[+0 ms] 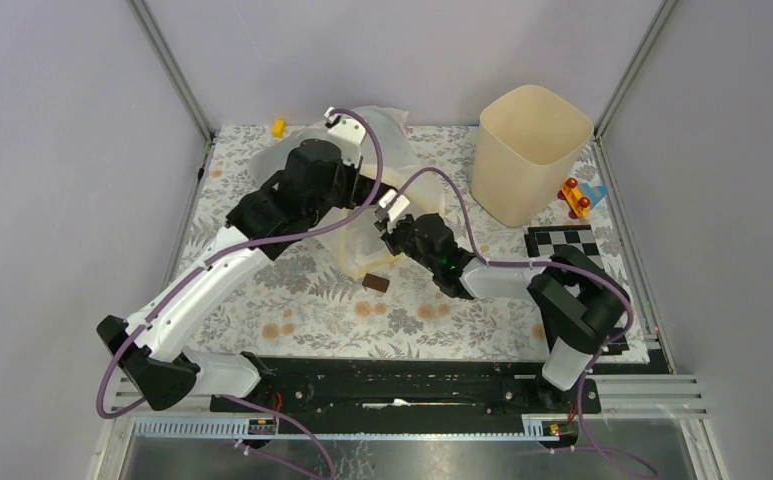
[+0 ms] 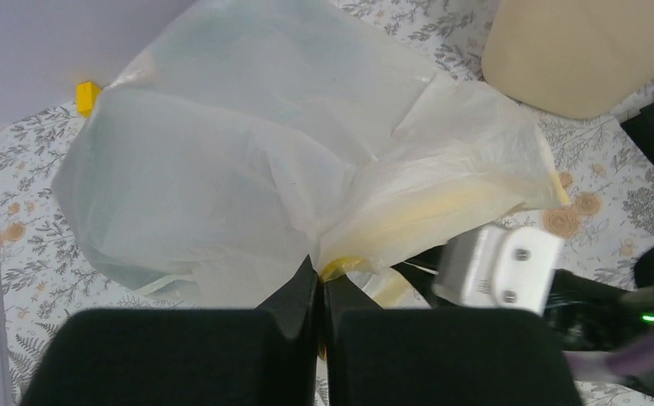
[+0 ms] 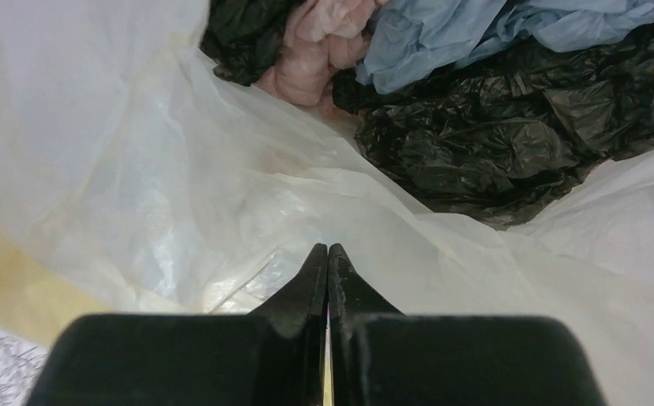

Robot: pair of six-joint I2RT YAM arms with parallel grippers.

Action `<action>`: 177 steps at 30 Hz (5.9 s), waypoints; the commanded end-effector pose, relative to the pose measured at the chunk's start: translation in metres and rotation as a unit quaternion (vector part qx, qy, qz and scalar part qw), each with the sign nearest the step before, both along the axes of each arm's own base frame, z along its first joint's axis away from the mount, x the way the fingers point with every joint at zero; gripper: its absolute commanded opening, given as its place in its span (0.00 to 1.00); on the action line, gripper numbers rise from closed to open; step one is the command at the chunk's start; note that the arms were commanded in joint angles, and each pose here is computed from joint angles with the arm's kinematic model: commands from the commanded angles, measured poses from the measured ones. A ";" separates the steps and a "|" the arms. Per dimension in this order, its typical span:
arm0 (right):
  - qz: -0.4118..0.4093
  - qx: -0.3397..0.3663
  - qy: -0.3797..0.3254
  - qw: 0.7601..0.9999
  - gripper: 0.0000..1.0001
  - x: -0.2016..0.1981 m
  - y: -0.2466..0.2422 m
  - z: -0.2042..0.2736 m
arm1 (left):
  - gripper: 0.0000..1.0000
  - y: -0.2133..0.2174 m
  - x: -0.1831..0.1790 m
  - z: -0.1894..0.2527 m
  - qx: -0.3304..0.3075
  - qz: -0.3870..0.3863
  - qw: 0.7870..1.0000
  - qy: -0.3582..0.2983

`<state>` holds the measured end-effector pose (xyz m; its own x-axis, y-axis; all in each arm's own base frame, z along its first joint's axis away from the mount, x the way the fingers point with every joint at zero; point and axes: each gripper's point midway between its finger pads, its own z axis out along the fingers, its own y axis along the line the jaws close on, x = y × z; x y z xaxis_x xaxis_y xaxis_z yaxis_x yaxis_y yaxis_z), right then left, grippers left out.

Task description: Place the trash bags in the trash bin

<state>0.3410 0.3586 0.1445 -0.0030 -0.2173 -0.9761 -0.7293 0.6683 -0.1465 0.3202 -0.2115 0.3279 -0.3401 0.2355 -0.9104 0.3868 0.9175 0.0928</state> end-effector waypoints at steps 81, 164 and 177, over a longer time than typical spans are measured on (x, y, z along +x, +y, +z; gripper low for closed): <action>0.107 0.218 0.183 0.953 0.00 -0.053 0.009 0.182 | 0.00 0.050 0.076 -0.104 0.071 0.095 0.993 0.021; -0.370 0.271 0.337 0.823 0.75 -0.044 -0.216 0.031 | 0.92 -0.030 -0.085 -0.096 -0.144 0.045 0.988 0.046; -0.333 0.285 0.409 0.800 0.74 -0.053 -0.192 -0.024 | 0.99 -0.127 -0.075 -0.105 -0.151 -0.062 0.985 0.052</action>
